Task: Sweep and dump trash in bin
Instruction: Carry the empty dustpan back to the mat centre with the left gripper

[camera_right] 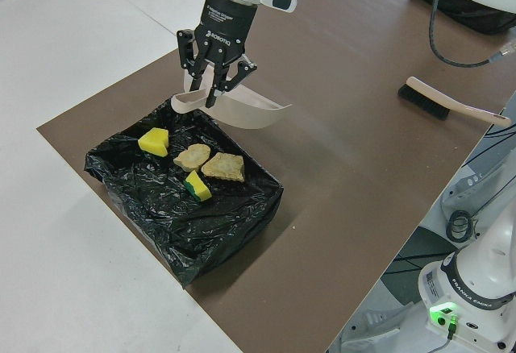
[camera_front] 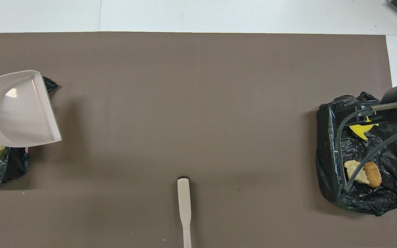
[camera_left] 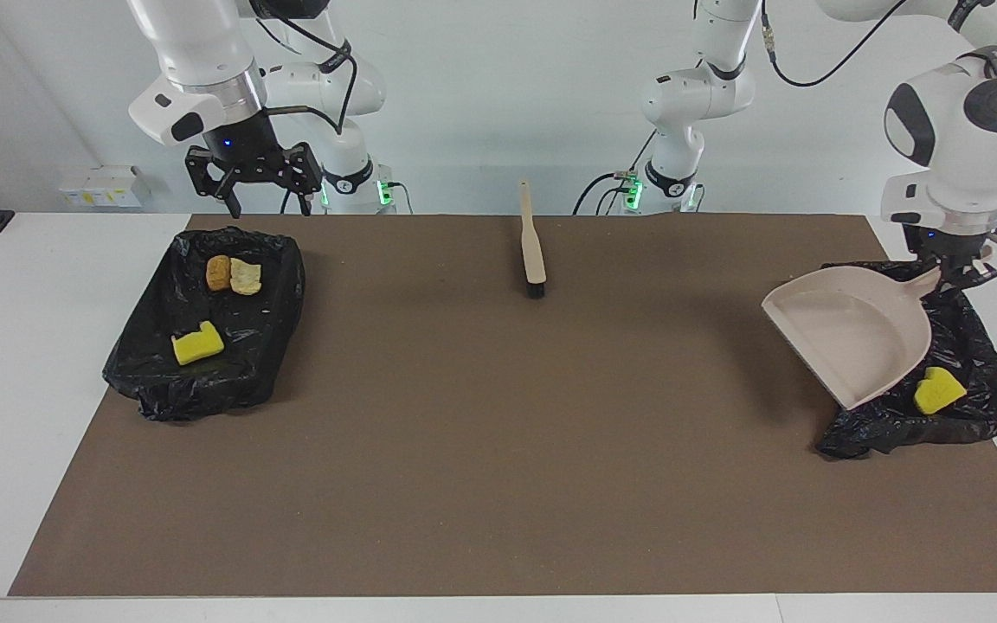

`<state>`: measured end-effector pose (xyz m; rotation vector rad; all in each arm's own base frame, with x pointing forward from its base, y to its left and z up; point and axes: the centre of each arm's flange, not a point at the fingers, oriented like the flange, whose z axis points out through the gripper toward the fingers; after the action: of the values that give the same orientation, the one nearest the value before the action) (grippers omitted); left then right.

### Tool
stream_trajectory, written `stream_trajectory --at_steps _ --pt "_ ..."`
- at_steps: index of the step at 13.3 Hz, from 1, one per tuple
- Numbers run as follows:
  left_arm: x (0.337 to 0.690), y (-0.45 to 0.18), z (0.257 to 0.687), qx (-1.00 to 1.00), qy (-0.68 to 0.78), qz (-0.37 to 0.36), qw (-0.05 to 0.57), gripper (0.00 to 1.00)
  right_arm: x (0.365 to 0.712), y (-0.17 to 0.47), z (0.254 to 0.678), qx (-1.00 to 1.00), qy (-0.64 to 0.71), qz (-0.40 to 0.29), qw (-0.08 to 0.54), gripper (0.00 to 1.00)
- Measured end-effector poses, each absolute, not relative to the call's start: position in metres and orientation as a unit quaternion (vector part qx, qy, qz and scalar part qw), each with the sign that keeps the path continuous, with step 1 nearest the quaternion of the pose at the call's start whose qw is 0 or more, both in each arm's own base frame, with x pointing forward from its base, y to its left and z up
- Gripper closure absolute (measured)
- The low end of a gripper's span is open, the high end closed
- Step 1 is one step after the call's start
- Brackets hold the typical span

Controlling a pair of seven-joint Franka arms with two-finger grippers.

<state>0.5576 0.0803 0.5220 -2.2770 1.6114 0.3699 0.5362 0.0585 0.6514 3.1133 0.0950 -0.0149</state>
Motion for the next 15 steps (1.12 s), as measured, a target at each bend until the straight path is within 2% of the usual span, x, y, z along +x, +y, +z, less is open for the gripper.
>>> stream_trajectory --at_steps 5,15 --pt "0.533 -0.019 0.492 -0.853 0.492 0.118 0.123 0.69 0.534 0.058 0.651 0.999 0.03 -0.006 0.014 0.0" --pt "0.472 -0.235 0.479 -0.961 0.262 0.081 0.03 0.69 0.523 0.058 0.646 0.999 0.03 -0.014 0.011 0.0"
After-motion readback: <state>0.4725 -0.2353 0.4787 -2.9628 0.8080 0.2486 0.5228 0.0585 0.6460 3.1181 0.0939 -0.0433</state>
